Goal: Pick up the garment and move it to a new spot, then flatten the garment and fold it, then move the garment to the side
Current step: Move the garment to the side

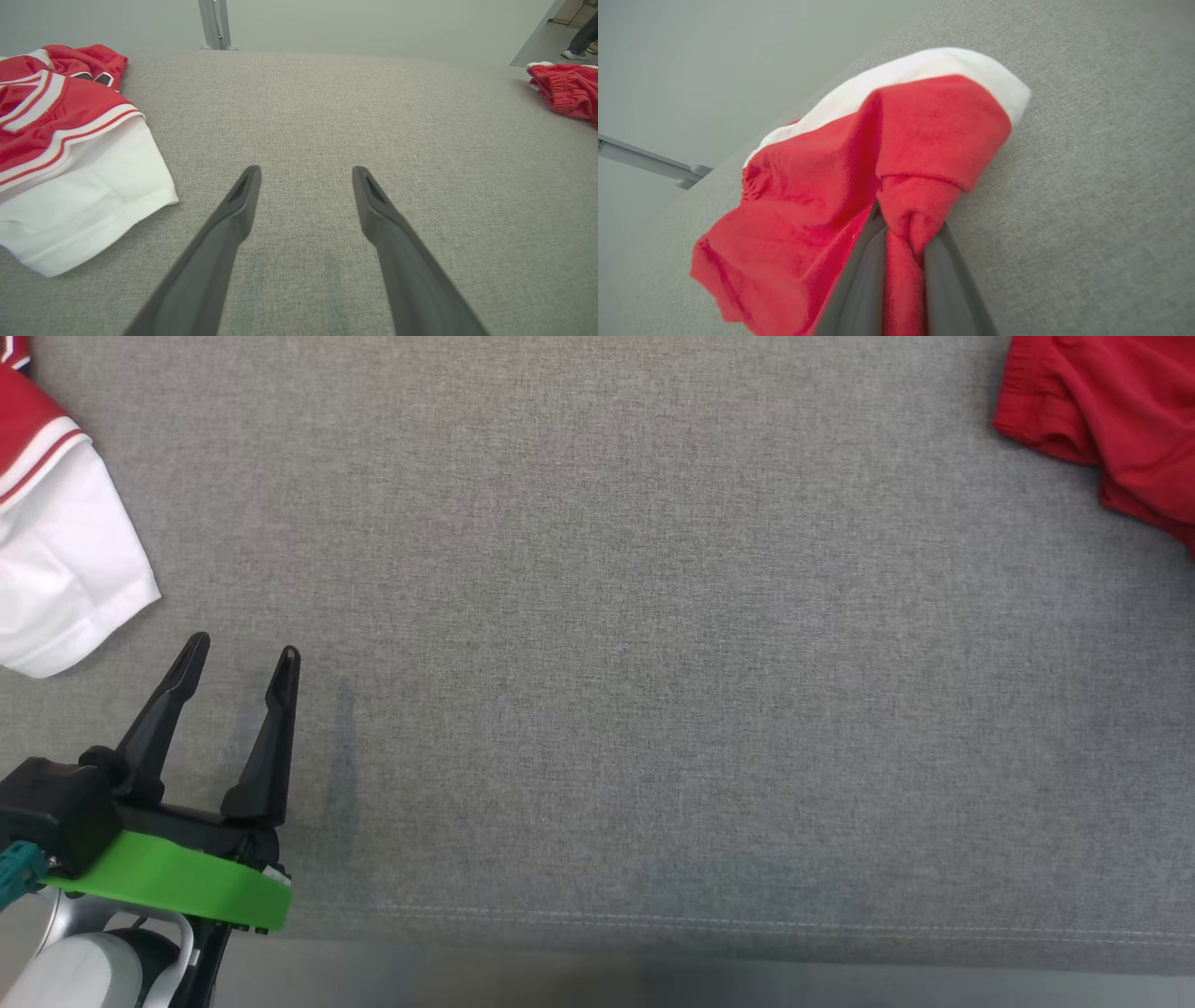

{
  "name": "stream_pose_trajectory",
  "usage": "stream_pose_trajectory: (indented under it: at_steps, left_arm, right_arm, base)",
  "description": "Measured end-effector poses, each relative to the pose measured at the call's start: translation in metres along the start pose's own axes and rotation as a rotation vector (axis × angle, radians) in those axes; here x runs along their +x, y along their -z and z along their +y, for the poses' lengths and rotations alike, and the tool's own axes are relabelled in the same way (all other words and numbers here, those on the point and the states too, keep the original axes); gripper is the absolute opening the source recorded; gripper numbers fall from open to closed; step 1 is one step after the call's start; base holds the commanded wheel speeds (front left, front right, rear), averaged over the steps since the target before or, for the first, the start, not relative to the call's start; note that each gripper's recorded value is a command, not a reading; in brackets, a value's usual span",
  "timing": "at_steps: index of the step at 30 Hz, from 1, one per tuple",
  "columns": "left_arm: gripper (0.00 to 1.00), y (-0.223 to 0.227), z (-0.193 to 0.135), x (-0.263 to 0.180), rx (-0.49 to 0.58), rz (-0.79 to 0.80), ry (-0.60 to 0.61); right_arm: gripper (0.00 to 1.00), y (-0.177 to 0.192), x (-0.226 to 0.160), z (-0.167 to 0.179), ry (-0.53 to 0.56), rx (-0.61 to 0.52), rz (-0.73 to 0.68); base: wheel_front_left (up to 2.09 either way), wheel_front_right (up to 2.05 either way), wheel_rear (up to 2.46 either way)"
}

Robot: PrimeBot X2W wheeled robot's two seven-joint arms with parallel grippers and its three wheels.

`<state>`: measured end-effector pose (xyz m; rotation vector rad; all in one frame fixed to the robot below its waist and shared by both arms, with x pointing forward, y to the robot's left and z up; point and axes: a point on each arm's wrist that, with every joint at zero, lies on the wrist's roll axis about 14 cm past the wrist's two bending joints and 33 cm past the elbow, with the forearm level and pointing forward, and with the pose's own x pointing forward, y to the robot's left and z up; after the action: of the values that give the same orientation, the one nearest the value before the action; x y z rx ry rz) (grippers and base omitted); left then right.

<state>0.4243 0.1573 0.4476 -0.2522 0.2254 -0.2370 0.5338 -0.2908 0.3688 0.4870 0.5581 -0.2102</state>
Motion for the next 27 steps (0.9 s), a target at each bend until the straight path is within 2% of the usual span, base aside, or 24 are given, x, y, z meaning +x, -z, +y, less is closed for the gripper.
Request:
stream_pose_trajectory:
  at_steps: [11,12,15,27]
  left_arm:
    - [1.00,0.003,-0.001,0.008,-0.002,0.006,0.010]
    - [1.00,0.003,-0.002,0.008,-0.003,0.006,0.014]
    - [1.00,0.004,-0.004,0.010,-0.006,0.009,0.019]
    - [1.00,0.006,-0.013,0.014,-0.016,0.013,0.043]
  right_arm:
    - [0.00,0.004,-0.006,-0.025,0.060,-0.014,0.014]
    - [0.18,0.003,-0.008,-0.028,0.069,-0.015,0.013]
    - [1.00,0.000,-0.012,-0.040,0.098,-0.030,0.011]
    - [1.00,0.009,-0.022,-0.060,0.147,-0.016,0.019]
  base:
    - [0.00,0.00,0.00]
    - [0.00,0.00,0.00]
    - [0.00,0.00,0.00]
    - [0.00,0.00,0.00]
